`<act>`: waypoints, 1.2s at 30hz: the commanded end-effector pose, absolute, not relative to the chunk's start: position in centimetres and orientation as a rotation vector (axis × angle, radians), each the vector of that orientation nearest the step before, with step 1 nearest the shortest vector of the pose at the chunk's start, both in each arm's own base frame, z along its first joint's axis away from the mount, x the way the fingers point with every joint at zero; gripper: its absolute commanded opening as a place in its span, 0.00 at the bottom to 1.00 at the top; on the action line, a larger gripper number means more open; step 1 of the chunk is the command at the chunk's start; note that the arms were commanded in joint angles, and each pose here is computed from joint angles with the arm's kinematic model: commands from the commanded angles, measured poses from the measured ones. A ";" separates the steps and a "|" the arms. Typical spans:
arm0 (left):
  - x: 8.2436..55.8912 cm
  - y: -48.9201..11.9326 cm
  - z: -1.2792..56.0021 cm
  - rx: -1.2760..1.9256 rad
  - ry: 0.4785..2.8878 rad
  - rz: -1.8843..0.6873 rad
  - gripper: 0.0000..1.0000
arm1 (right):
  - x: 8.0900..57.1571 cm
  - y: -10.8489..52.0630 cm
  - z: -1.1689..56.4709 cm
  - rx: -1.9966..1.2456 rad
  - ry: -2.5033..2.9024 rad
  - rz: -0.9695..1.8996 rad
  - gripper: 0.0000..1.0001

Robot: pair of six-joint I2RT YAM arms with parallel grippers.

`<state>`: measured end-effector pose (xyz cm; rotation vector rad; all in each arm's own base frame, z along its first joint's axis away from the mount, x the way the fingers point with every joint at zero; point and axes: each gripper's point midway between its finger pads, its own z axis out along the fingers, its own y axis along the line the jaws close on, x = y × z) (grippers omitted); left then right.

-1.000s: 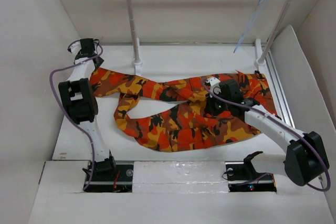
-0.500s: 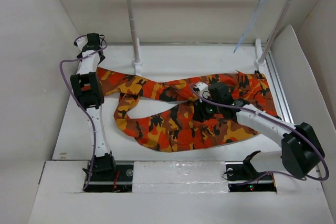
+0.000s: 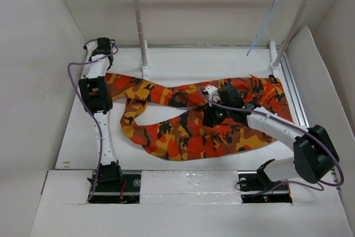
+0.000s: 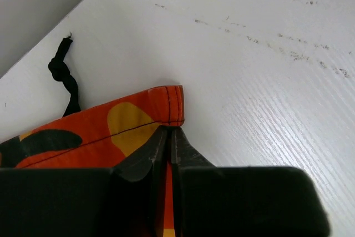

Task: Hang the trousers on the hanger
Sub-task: Flatten out the trousers at the center of the board.

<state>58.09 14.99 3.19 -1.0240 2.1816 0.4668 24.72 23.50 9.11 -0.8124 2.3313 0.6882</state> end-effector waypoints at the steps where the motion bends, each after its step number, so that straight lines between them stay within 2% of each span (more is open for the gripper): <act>1: 56.5 14.9 4.5 -1.010 2.221 0.501 0.00 | 26.7 23.8 12.0 -0.847 2.222 0.639 0.43; 3: 55.6 14.6 5.0 -1.010 2.221 0.490 0.00 | 27.0 23.5 12.3 -0.848 2.211 0.640 0.43; 5: 55.7 12.9 11.6 -0.978 2.113 0.340 0.00 | 27.7 23.3 13.0 -0.835 2.194 0.649 0.43; 7: 55.6 11.9 12.5 -0.965 2.106 0.300 0.00 | 27.8 23.4 13.0 -0.835 2.190 0.651 0.43; 14: 58.1 5.1 31.8 -0.832 1.811 -0.111 0.00 | 30.4 22.7 14.5 -0.816 2.153 0.615 0.43; 17: 56.9 2.9 38.0 -0.799 1.691 -0.310 0.00 | 31.8 21.5 15.7 -0.753 2.147 0.599 0.43; 18: 55.9 2.7 40.2 -0.788 1.627 -0.352 0.00 | 32.0 21.2 16.0 -0.727 2.145 0.602 0.43; 19: 56.2 3.3 39.5 -0.809 1.624 -0.345 0.00 | 32.3 20.9 16.2 -0.712 2.142 0.601 0.43; 20: 54.9 3.9 41.2 -0.818 1.577 -0.353 0.00 | 32.2 21.0 16.4 -0.710 2.137 0.606 0.43; 21: 54.3 6.3 41.6 -0.860 1.537 -0.345 0.00 | 32.0 20.9 16.4 -0.712 2.143 0.604 0.43; 22: 53.8 7.9 38.5 -0.921 1.577 -0.328 0.00 | 31.9 20.8 16.2 -0.713 2.147 0.603 0.43; 24: 52.2 11.9 37.7 -1.005 1.521 -0.365 0.00 | 31.8 20.3 16.1 -0.697 2.155 0.593 0.43; 25: 51.5 13.3 32.1 -1.084 1.586 -0.340 0.00 | 31.6 20.2 16.0 -0.693 2.160 0.593 0.43; 27: 51.2 14.4 29.4 -1.118 1.583 -0.446 0.00 | 31.3 19.6 15.4 -0.682 2.178 0.587 0.43; 28: 50.2 16.5 23.6 -1.220 1.636 -0.456 0.00 | 31.2 19.6 15.3 -0.685 2.181 0.588 0.43; 33: 48.7 18.1 12.8 -1.385 1.684 -0.609 0.00 | 30.8 18.6 14.4 -0.666 2.228 0.555 0.43; 36: 48.4 18.1 10.5 -1.399 1.711 -0.595 0.00 | 30.5 18.4 14.3 -0.652 2.243 0.547 0.44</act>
